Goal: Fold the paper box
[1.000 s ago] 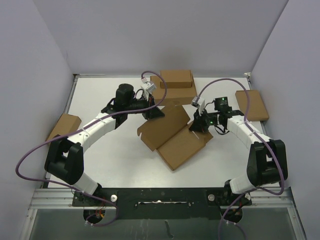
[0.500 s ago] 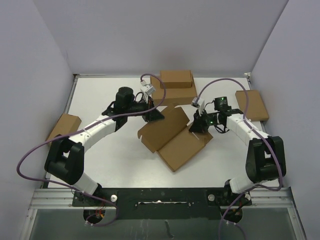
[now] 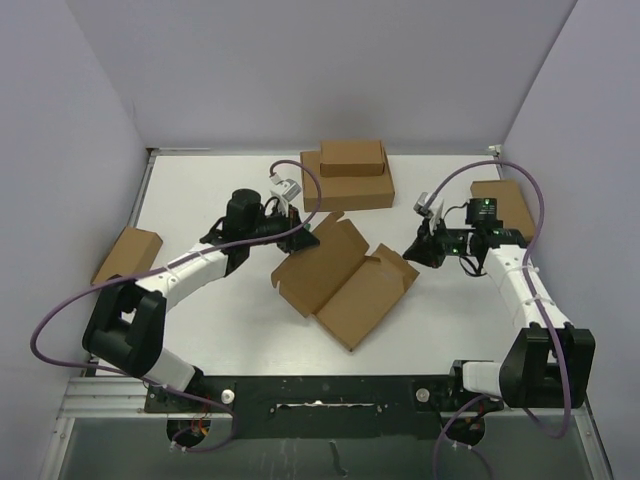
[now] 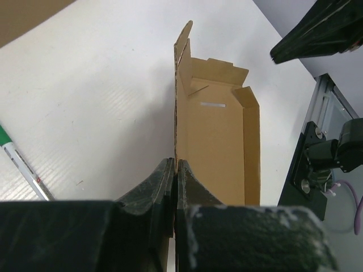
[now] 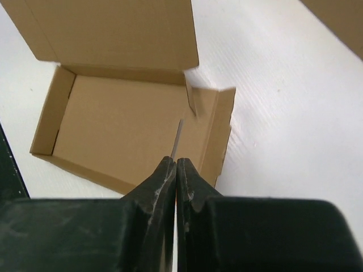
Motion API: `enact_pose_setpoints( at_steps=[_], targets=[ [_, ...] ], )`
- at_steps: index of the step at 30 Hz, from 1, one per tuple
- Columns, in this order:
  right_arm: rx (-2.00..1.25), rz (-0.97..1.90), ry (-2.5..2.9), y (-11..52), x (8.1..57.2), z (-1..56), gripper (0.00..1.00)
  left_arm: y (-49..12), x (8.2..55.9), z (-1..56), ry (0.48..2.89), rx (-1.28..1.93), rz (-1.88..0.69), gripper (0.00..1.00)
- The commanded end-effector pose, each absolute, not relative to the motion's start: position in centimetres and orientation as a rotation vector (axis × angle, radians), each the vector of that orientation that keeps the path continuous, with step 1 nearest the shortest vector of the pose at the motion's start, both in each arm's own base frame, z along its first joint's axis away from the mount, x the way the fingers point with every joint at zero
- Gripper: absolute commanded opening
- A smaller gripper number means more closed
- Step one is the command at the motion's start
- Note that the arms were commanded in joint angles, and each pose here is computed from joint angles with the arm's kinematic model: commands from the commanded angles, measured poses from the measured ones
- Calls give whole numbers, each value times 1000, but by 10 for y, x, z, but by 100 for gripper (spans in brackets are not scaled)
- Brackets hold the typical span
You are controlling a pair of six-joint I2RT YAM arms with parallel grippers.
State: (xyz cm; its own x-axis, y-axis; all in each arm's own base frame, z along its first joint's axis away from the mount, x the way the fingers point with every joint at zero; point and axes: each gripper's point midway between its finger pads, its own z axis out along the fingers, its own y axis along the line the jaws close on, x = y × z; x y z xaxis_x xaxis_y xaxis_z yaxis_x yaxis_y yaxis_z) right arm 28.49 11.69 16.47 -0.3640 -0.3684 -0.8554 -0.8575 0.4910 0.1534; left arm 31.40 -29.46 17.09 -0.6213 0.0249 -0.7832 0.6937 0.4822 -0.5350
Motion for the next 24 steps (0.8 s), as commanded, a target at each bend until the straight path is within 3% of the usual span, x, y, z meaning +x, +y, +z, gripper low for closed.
enact_pose_setpoints(
  at_steps=[1, 13, 24],
  targets=[
    [-1033, 626, 2086, 93, 285, 135, 0, -293, 324, 221, 1816, 586, -1128, 0],
    [-1085, 618, 2261, 87, 282, 94, 0, -297, 328, 222, 1809, 586, -1136, 0],
    [-1315, 728, 2175, 130, 262, 88, 0, -301, 333, 222, 1803, 596, -1147, 0]
  ],
)
